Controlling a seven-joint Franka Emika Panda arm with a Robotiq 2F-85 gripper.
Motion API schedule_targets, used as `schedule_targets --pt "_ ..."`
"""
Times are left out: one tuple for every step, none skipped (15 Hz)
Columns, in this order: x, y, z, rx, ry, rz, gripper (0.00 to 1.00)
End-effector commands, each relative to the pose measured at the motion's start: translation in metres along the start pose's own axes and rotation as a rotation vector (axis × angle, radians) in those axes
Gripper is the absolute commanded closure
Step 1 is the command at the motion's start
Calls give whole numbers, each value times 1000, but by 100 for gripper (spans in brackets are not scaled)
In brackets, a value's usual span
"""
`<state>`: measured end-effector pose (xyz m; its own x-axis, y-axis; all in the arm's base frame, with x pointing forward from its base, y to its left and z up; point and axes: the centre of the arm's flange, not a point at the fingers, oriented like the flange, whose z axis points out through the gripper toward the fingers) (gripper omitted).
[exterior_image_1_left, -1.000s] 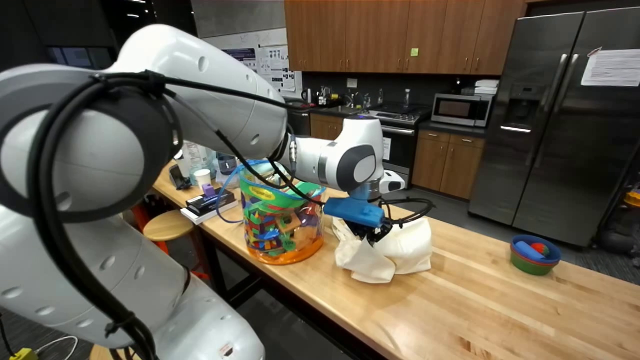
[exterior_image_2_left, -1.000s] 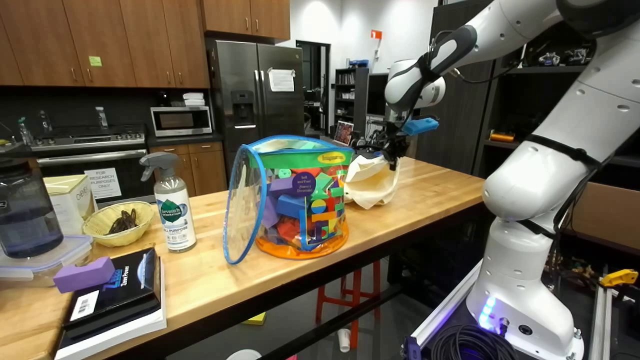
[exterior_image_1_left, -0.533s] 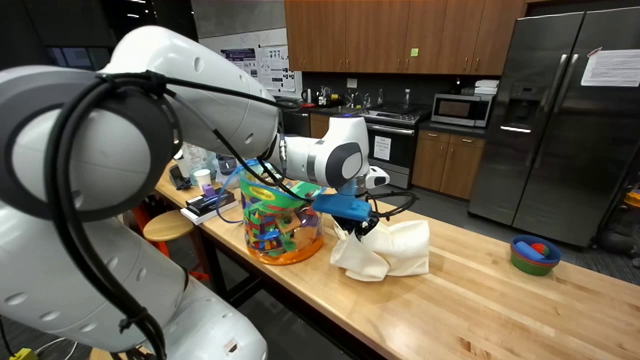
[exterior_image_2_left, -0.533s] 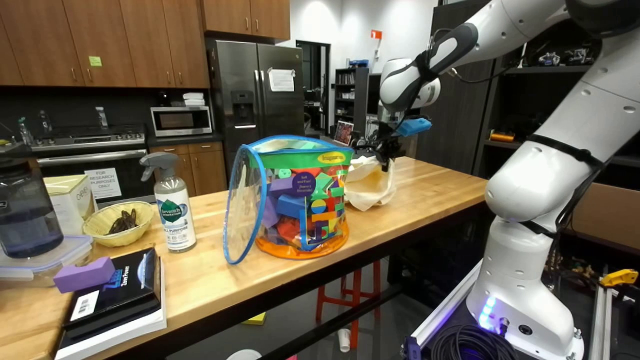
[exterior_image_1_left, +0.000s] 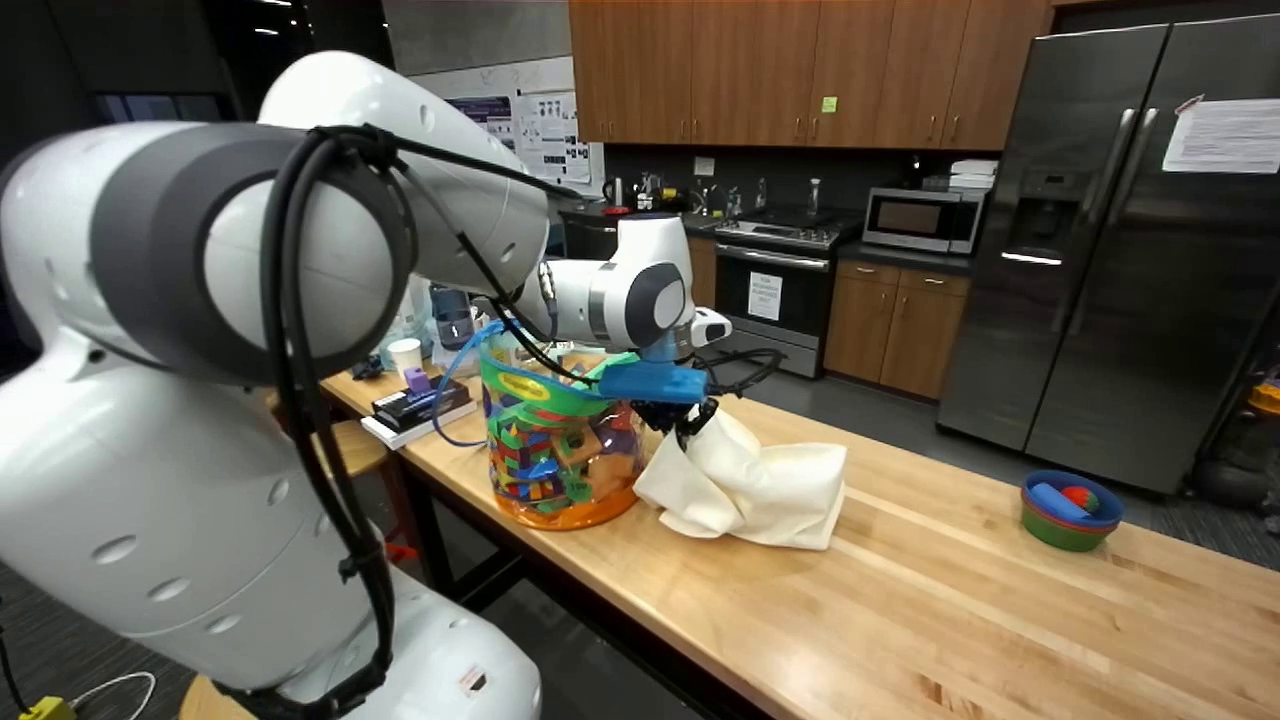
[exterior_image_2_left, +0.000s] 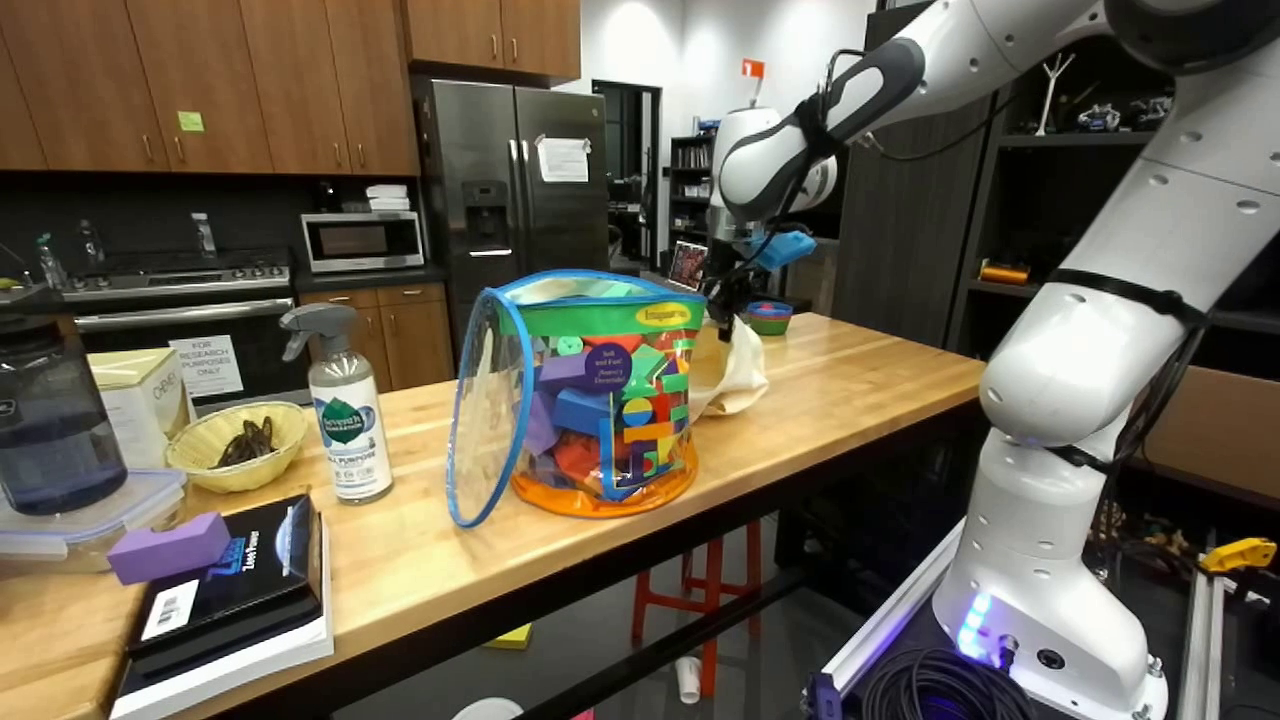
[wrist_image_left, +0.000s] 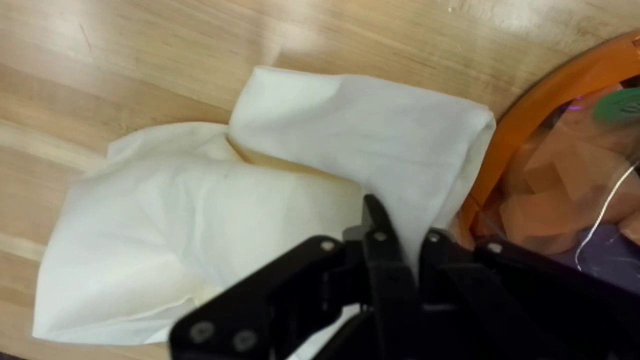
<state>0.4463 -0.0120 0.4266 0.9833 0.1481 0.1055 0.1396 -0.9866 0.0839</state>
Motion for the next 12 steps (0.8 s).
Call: schedule_targets --pt "40 -14 -5 9 8 -63 99" --pt "48 -20 -6 7 12 -78 99" --pt "56 -25 -7 9 16 -95 99" --pt "65 -31 -9 12 22 -113 99" --pt "73 -36 -11 11 28 -132 99" --pt "82 -42 -13 12 33 -149 99" --pt "89 -47 -14 11 38 -165 99" --pt "97 -52 -15 13 43 -179 99" --pt "104 -58 -17 14 47 -193 99" --pt "111 -64 -18 13 50 -206 99" --pt "118 -69 -20 16 53 -216 99" --pt "123 -73 -21 16 56 -225 99"
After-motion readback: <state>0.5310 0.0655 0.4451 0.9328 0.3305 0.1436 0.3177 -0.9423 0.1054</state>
